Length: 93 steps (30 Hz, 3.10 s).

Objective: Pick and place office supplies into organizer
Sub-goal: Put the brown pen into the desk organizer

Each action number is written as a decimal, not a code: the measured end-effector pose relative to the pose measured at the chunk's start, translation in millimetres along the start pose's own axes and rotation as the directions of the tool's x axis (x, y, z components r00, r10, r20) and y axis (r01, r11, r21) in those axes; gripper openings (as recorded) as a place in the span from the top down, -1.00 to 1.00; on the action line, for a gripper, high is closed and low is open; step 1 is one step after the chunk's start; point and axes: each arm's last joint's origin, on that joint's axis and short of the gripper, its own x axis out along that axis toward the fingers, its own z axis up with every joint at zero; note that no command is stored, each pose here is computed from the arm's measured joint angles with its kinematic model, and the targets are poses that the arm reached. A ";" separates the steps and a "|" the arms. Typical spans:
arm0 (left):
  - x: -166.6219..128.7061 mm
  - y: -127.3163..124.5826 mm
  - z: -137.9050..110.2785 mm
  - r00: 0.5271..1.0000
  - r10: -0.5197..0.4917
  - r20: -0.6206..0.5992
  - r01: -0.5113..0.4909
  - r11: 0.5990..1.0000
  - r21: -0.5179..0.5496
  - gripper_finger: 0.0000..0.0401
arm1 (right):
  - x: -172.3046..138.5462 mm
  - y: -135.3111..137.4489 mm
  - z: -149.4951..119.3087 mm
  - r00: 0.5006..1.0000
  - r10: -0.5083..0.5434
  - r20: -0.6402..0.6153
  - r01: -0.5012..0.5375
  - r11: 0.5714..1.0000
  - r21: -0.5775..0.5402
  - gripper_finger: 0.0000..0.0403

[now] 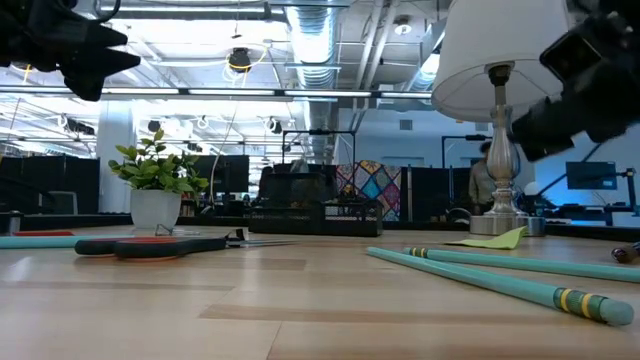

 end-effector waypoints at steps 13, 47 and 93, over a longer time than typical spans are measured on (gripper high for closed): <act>-0.2 2.3 -6.2 0.998 0.043 -0.043 -0.042 0.999 0.009 0.11 | 20.2 21.7 -31.2 0.974 0.134 -0.181 -0.141 0.990 -0.028 0.47; -0.3 4.5 -5.6 0.993 0.119 -0.024 -0.121 0.990 -0.072 0.11 | 13.3 17.3 -51.5 0.891 0.048 -0.452 -0.152 0.968 -0.199 0.47; -0.3 3.5 -7.3 0.996 0.077 -0.045 -0.080 0.994 -0.070 0.11 | 104.0 -27.8 66.1 0.810 -0.431 0.396 0.448 0.892 0.056 0.84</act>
